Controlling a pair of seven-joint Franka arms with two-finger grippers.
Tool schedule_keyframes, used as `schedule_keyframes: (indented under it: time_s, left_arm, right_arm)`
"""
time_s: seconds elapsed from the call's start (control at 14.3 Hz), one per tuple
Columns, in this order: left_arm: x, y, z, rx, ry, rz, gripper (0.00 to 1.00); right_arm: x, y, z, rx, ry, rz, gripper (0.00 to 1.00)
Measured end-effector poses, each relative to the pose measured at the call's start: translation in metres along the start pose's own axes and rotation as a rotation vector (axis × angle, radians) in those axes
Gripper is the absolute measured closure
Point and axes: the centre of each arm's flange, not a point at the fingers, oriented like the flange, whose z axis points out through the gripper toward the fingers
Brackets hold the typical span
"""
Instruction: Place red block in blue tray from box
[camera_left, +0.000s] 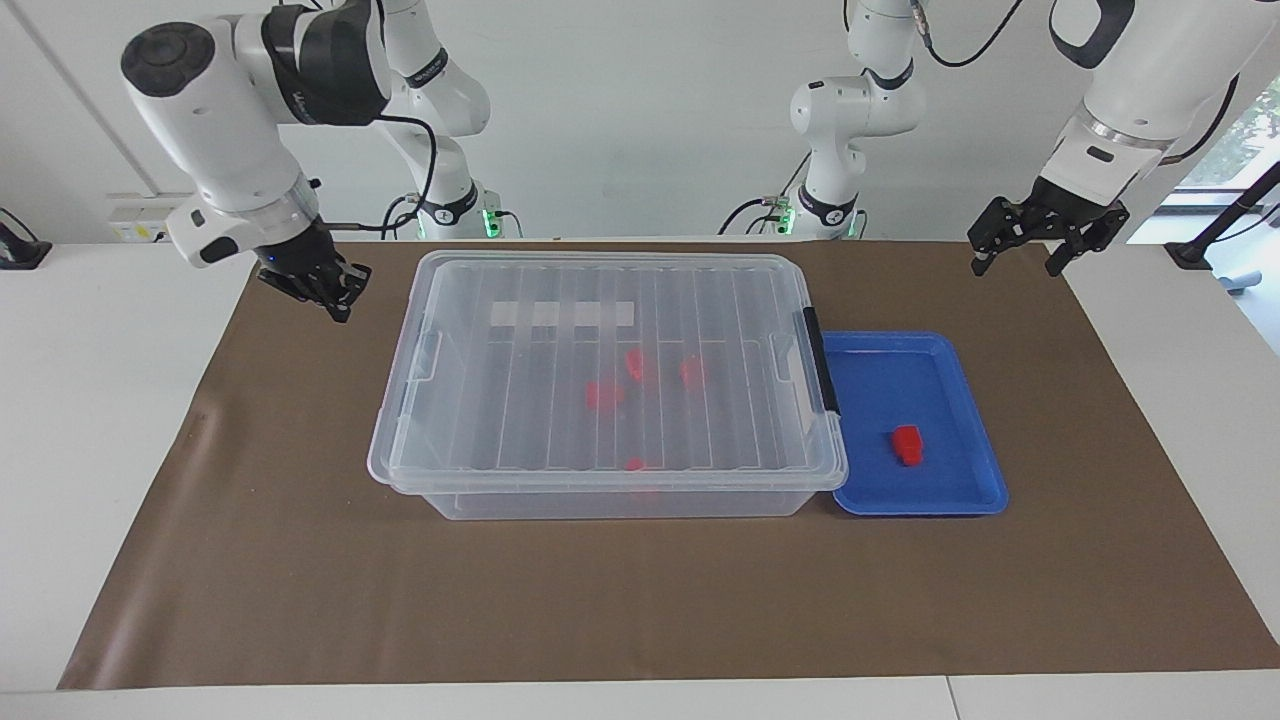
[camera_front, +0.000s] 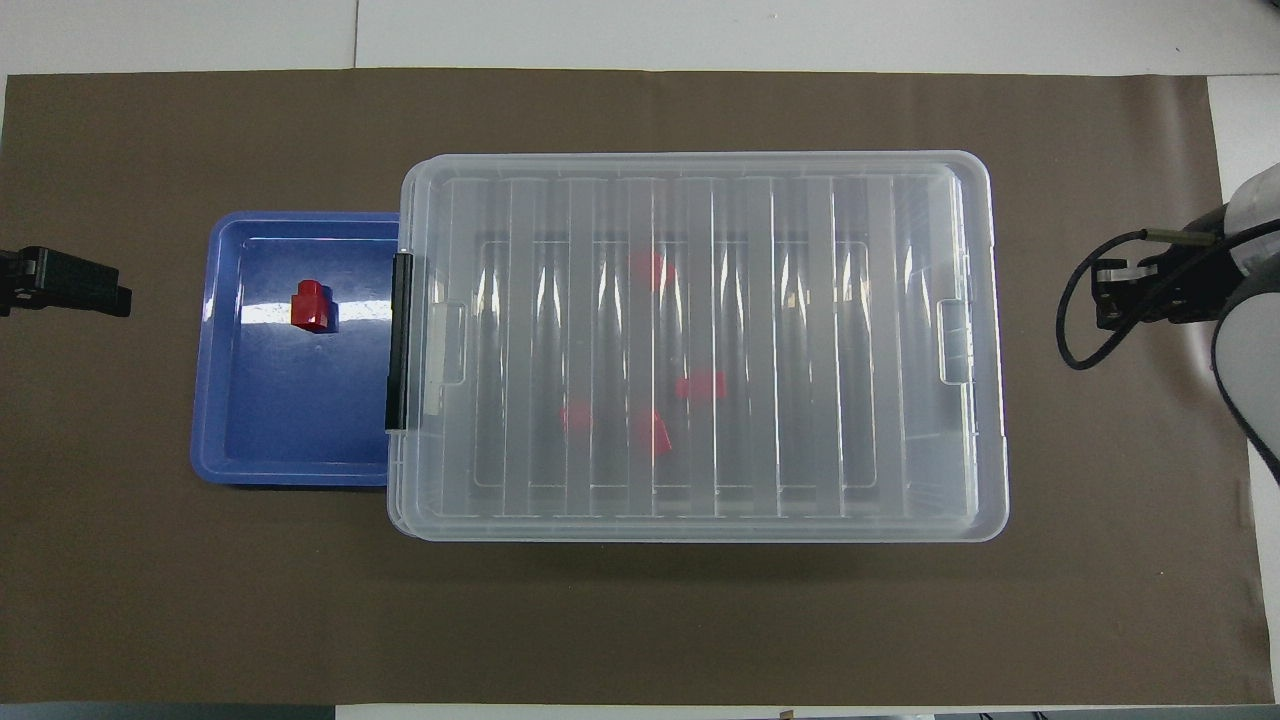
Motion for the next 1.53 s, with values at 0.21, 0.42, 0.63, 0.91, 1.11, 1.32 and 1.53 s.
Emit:
schedule_keyframes:
  time_s: [0.21,0.42,0.63,0.91,1.11,1.32,1.53]
  left_arm:
    - [0.000,0.001,0.000,-0.006,0.000,0.011,0.00]
    - [-0.001,0.002,0.000,-0.013,-0.001,0.027,0.00]
    - [-0.001,0.002,0.000,-0.013,-0.001,0.037,0.00]
    - [-0.001,0.002,0.000,-0.013,-0.004,0.040,0.00]
    - [-0.001,0.002,0.000,-0.014,-0.006,0.039,0.00]
    - [-0.001,0.001,0.000,-0.014,-0.006,0.039,0.00]
    - [-0.001,-0.003,0.000,-0.014,-0.006,0.032,0.00]
  right_arm:
    - [-0.006,0.013,-0.012,-0.005,-0.036,0.006,0.84]
    - [-0.002,0.044,-0.014,0.003,-0.023,-0.028,0.52]
    - [0.000,0.063,-0.016,0.007,-0.007,-0.035,0.20]
    - [0.000,0.052,-0.017,0.006,-0.004,-0.054,0.00]
    - [-0.001,0.043,-0.018,0.005,-0.003,-0.071,0.00]
    - [-0.001,0.043,-0.018,0.005,-0.002,-0.071,0.00]
    - [-0.001,0.043,-0.020,0.005,0.002,-0.071,0.00]
